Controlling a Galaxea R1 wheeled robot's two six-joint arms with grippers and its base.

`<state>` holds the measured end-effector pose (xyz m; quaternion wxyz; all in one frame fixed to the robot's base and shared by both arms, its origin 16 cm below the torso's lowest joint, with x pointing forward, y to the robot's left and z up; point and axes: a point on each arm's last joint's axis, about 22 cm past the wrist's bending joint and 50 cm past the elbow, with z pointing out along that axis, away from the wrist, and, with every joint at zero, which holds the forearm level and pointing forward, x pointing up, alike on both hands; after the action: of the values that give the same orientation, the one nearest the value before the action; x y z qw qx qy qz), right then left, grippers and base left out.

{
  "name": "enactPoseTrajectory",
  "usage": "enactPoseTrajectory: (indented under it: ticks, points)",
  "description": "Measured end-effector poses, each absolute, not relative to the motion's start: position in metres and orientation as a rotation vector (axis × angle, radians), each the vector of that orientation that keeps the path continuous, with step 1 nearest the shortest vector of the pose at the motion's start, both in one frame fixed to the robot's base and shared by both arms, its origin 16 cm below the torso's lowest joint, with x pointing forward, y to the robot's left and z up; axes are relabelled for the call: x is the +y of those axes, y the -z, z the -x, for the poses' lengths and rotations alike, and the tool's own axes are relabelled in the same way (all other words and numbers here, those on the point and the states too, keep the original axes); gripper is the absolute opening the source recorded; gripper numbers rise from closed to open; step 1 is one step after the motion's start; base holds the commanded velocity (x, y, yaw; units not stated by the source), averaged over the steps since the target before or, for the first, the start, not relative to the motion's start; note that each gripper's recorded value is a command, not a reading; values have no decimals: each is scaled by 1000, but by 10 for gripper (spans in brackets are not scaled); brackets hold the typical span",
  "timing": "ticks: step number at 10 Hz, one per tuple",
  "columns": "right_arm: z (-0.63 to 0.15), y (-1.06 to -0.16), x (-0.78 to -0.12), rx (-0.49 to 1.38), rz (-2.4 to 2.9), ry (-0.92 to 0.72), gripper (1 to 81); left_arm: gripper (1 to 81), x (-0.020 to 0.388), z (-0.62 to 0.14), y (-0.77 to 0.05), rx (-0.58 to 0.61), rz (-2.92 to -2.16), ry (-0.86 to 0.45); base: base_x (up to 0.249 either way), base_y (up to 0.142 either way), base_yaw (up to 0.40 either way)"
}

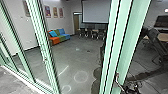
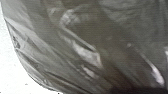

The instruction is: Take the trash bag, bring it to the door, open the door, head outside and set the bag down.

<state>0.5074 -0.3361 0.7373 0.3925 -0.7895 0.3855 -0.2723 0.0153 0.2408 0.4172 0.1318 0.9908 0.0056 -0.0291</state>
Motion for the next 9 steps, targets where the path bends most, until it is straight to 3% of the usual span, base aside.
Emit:
enactPoseTrajectory:
  ticks: [9]
  points:
    - [-542, -743, -362, 1077, 2050, 650, 811, 10, 242, -7, -417, 20, -2876, 113, 8, 0, 0]
